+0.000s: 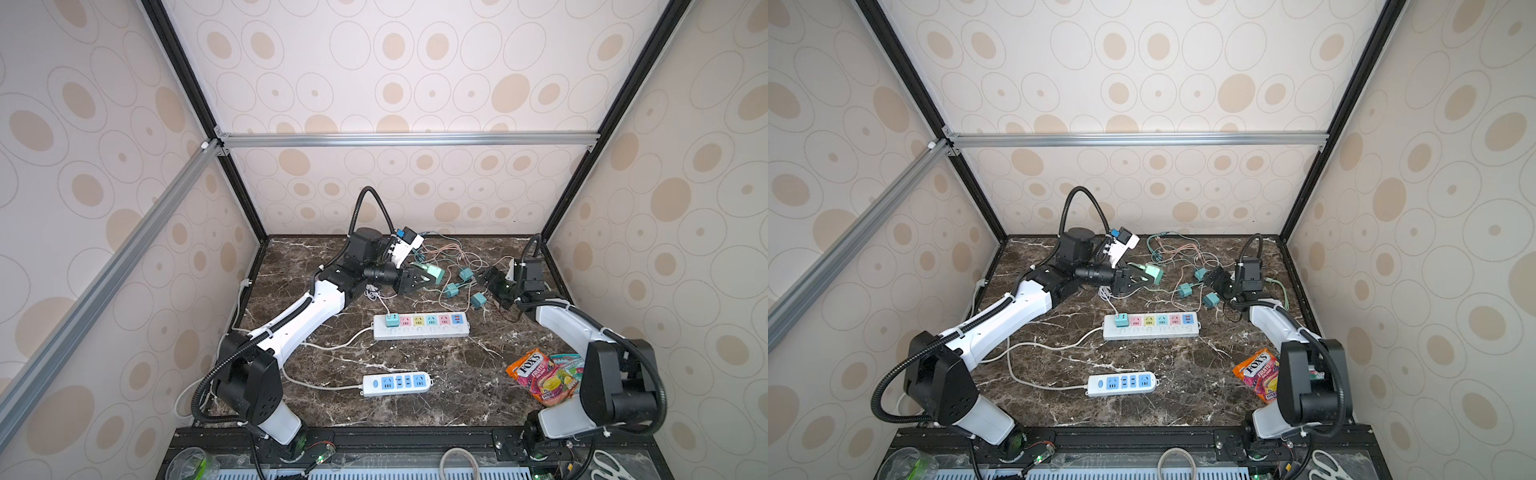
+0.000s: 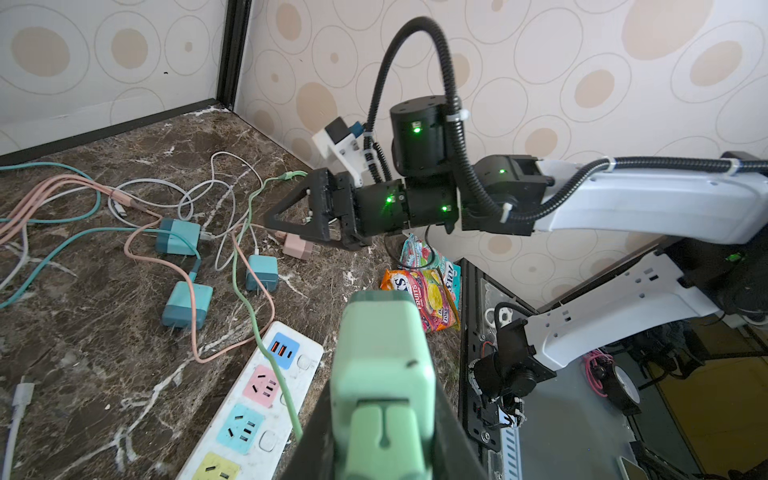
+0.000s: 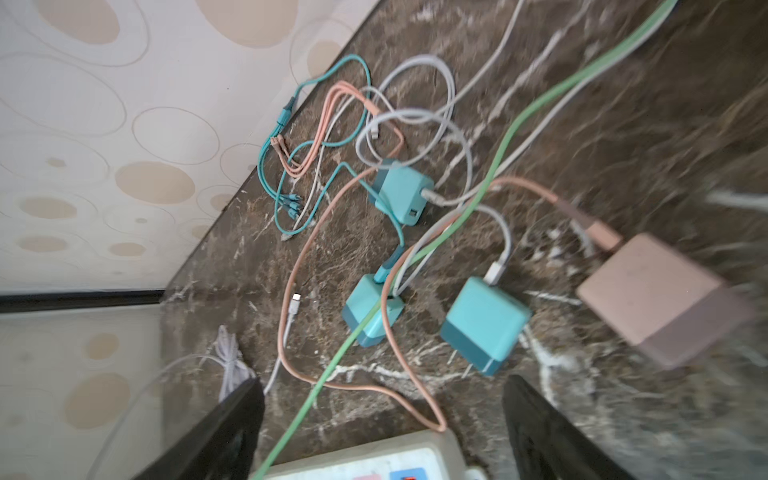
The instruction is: Insert the plug
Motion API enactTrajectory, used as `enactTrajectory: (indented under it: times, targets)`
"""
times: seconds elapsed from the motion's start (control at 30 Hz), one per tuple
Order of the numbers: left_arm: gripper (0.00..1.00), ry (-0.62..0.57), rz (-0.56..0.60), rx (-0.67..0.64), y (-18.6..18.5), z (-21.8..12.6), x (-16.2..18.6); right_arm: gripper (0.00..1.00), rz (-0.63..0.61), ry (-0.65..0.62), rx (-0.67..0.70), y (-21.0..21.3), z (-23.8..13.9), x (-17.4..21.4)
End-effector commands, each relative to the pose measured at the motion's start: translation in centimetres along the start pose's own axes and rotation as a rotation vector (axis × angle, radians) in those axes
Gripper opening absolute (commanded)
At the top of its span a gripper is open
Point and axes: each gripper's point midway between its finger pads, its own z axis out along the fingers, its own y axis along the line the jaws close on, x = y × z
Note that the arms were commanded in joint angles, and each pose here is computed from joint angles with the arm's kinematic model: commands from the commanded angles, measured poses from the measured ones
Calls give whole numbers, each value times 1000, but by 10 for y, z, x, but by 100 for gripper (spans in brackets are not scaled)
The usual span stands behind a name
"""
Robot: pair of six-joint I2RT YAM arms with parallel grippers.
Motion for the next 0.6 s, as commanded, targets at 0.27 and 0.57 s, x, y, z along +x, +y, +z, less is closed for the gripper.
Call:
enactTrajectory:
  times: [0.27, 0.57]
  targets:
    - [0, -34, 42, 15, -13, -7, -14, 84, 340, 165, -141, 46, 39, 30]
    - [0, -28, 34, 15, -12, -7, -11, 81, 385, 194, -140, 60, 63, 50]
